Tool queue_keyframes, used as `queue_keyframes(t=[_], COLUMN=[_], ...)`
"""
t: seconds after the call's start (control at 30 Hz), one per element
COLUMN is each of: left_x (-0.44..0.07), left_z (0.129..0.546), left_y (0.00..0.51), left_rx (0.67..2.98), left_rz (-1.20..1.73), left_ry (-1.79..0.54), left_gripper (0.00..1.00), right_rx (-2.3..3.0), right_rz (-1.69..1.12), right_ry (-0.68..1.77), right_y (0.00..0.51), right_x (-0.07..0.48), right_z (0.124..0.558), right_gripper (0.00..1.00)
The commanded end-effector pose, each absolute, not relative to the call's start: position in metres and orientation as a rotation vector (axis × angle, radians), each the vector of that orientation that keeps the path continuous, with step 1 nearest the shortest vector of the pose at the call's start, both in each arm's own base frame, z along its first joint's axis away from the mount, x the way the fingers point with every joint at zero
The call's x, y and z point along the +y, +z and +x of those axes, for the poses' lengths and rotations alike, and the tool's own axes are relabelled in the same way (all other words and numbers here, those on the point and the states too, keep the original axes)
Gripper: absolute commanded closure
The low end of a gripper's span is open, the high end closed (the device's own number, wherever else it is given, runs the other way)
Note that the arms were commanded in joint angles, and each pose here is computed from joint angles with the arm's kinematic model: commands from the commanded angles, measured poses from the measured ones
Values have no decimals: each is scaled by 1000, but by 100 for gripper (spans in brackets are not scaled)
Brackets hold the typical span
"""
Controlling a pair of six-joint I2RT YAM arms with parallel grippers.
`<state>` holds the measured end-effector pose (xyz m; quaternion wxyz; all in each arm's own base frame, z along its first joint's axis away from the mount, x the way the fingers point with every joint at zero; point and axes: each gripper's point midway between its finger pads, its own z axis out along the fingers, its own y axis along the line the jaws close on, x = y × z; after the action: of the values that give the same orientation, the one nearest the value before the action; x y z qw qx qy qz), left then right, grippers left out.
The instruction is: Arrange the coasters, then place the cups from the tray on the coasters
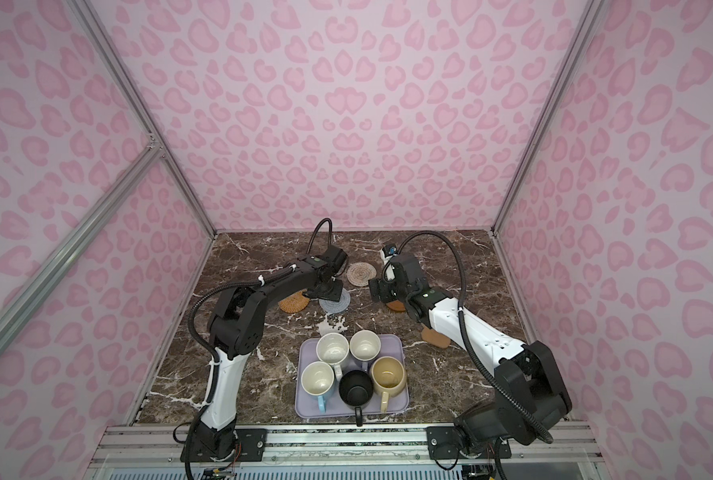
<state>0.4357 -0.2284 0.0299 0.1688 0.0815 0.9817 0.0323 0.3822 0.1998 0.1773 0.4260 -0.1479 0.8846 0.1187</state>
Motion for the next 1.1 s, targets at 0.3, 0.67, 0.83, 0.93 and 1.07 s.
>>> queue_keyframes(t=[0.3,0.67,0.83,0.93,1.07], left_x=[-212,-217,-219,-216,-220], left_z=[450,455,461,461,456], left_y=[27,44,62,79,109], left_rx=[2820,2786,2762,2740,2685], left_rz=[137,127,82,38,29], left_ry=[74,-33,-104,-125,-226], left_gripper=[38,37,35,34,28], right_rx=[2220,2224,2228,2225,2223], right_rz=[-380,-379,-380,-376,-355], right_ry=[297,306,321,329,334], right_y=[173,171,175,180,184], right_x=[203,207,211,212,213], right_z=[386,390,394,395,399], right_gripper=[4,4,4,3,1])
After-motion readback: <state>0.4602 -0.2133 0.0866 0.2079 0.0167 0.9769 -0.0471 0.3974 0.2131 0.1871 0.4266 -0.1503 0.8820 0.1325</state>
